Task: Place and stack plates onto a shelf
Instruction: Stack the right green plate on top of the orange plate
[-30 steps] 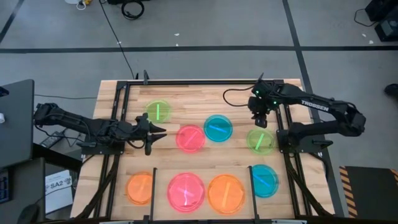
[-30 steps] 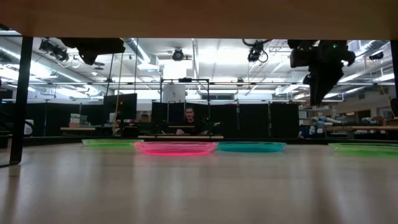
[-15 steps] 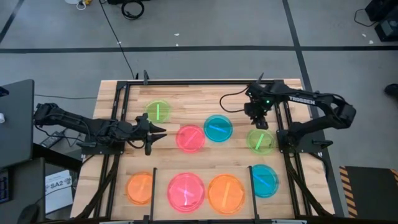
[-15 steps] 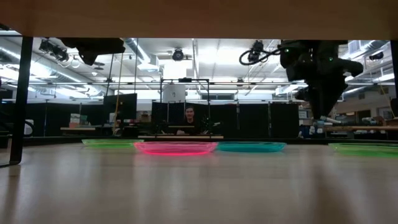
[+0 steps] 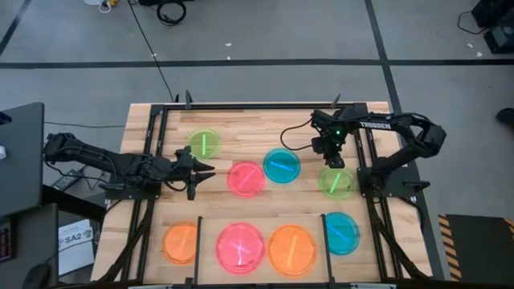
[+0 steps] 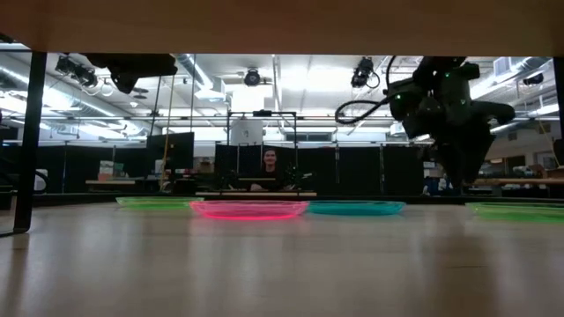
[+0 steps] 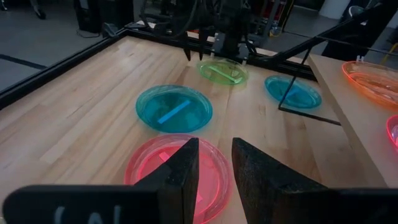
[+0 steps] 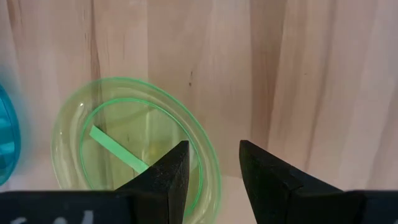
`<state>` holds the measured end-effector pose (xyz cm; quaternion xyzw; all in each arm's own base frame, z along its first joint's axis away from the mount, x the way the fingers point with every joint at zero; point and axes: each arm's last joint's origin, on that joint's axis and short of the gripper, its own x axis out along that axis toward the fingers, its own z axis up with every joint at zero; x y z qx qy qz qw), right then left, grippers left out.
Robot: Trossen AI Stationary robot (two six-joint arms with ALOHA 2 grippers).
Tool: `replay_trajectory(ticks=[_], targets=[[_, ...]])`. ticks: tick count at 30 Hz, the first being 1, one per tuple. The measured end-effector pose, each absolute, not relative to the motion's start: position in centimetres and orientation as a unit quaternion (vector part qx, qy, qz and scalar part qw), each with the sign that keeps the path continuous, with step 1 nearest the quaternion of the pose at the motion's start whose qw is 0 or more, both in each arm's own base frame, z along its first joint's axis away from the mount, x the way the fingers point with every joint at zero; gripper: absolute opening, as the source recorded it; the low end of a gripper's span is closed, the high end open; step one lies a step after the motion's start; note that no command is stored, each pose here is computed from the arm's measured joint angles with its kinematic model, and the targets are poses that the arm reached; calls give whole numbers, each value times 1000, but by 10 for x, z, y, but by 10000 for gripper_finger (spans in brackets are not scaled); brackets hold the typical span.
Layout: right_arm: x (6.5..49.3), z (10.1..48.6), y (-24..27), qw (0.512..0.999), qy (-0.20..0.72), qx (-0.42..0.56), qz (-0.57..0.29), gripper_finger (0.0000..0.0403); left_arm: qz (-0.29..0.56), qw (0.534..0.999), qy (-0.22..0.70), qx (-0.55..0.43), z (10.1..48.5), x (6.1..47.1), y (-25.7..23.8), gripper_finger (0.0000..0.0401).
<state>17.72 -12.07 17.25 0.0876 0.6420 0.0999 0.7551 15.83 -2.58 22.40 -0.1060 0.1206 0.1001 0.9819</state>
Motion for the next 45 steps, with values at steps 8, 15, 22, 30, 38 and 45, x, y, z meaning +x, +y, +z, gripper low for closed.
replay_trajectory(ticks=[8,15,22,30,38,45], targets=[[182,156,-124,730,665,109,114,148,100,982,120,-106,224,158,-26,102],[184,144,-125,713,679,123,124,148,100,982,120,-106,224,158,-26,102],[186,137,-125,704,685,117,147,148,100,982,120,-107,224,158,-26,102],[187,131,-126,697,690,124,150,148,100,982,119,-107,224,158,-26,102],[187,132,-126,696,692,141,131,148,100,982,119,-107,224,158,-26,102],[186,132,-126,689,703,126,123,141,100,982,119,-107,224,158,-26,102]])
